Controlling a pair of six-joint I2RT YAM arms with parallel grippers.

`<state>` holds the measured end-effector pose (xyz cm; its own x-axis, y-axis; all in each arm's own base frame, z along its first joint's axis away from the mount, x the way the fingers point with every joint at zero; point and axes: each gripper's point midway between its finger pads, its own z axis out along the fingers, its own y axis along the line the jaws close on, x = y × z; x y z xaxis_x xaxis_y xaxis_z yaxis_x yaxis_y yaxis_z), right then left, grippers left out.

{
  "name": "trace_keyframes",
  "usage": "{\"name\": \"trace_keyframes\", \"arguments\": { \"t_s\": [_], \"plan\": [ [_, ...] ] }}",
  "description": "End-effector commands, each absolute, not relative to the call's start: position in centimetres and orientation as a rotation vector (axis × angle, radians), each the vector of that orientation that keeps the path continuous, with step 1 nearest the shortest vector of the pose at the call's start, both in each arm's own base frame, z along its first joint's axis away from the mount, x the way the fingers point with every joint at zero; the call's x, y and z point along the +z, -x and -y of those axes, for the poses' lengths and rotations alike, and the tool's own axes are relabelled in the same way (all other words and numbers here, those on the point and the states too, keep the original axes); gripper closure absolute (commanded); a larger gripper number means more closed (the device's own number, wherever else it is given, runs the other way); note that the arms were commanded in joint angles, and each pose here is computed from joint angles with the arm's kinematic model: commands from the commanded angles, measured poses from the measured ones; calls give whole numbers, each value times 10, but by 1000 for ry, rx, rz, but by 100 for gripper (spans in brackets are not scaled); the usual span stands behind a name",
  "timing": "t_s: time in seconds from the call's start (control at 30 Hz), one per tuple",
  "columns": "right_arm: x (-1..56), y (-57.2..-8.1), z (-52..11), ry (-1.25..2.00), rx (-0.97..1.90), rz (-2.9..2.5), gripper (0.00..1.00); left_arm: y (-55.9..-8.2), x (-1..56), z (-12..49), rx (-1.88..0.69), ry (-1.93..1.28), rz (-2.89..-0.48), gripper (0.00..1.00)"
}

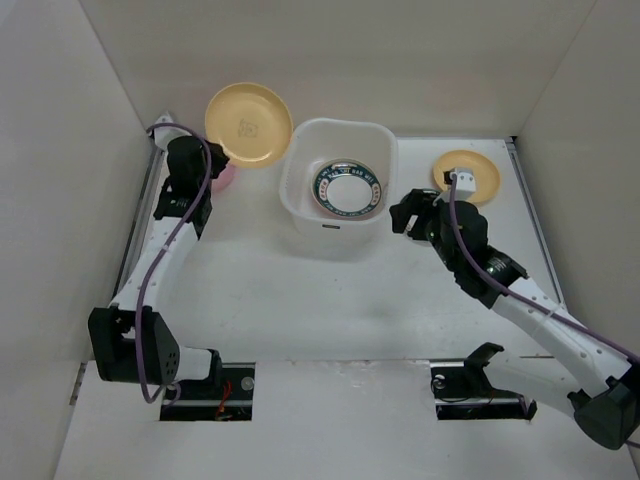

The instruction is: Place the plates into the plastic bin on the countertop

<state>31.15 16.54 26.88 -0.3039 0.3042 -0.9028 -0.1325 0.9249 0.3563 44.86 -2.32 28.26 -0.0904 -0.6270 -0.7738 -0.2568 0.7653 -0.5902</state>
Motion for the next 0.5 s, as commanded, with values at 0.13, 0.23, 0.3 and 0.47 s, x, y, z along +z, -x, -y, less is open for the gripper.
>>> {"name": "trace_keyframes", "arguments": {
  "t_s": [0.13,0.23,0.3,0.47],
  "plan": [
    [285,-302,-147,-201,450,-1747,23,-455,347,111,-471,443,-1673,94],
    [286,-297,-136,-218,437,-1739,23,-469,336,145,-495,373,-1739,94],
    [282,-295,-125,-240,413,-1740,23,-478,325,165,-495,328,-1773,93],
    [273,-286,-97,-311,369,-1738,23,-503,289,208,-480,241,-1862,92]
  ]
}}
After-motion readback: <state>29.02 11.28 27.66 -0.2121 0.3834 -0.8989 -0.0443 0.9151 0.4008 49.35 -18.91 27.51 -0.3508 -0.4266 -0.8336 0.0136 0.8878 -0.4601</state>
